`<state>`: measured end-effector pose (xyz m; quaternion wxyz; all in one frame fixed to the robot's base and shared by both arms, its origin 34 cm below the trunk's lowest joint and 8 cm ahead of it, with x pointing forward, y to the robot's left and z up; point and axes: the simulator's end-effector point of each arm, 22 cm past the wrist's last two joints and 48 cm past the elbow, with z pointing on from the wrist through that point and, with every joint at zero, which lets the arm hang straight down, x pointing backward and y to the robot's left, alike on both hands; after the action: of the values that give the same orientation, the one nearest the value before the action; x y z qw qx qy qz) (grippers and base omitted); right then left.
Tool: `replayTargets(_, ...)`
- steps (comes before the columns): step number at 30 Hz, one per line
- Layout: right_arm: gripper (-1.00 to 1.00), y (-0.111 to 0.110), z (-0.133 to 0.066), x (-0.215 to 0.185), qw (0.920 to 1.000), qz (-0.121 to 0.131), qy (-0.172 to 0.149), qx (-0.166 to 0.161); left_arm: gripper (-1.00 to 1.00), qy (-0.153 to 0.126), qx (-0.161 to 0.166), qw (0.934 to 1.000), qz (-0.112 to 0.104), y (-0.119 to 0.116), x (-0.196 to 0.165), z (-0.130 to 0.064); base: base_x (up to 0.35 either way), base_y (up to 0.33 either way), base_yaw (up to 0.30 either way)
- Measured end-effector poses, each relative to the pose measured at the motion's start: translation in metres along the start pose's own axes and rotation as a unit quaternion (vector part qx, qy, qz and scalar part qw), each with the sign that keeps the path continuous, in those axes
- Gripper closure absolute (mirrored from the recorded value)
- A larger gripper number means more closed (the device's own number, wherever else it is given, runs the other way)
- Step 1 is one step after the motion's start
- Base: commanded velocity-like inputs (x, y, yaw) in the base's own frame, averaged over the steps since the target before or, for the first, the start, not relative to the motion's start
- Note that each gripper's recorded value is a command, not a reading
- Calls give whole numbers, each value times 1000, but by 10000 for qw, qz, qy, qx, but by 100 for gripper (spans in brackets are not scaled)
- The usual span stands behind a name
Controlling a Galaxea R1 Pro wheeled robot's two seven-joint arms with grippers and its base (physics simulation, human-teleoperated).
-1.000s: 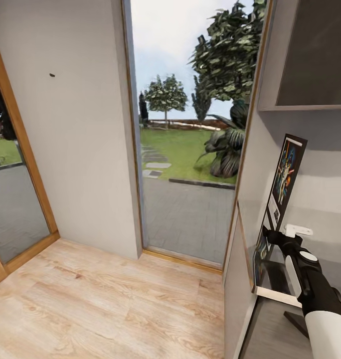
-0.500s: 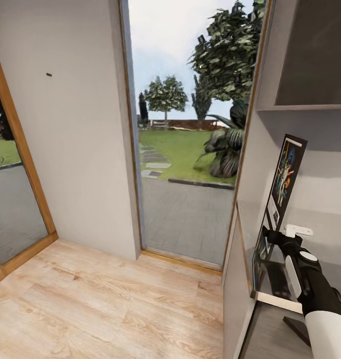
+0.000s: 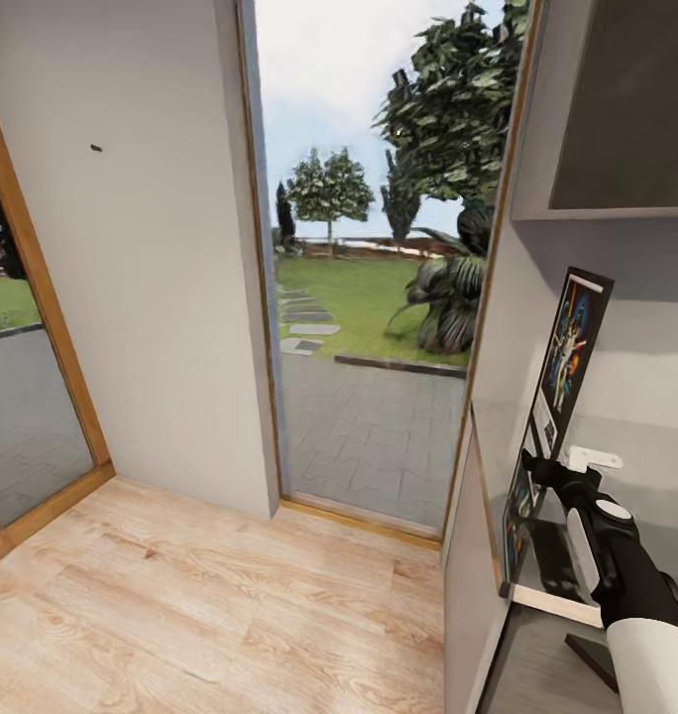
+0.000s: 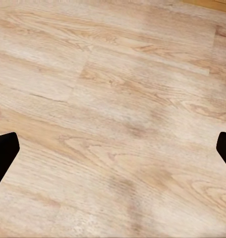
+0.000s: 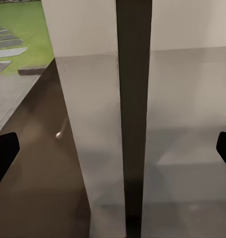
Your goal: Pick up the poster from the kitchen countertop and hang it on one of the wall nails in the kitchen.
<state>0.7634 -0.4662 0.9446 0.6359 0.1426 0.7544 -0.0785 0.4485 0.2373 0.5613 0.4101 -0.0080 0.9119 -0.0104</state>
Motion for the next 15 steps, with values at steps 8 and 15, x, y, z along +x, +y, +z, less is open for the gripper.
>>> replayTargets(8,-100,0,0,0,10000,1,1,1,-100,4,-4,10000,-3,0,0,0,26,0,0)
replayTargets(15,-100,0,0,0,10000,2,2,3,-100,6,-7,10000,-1,1,0,0,4,0,0)
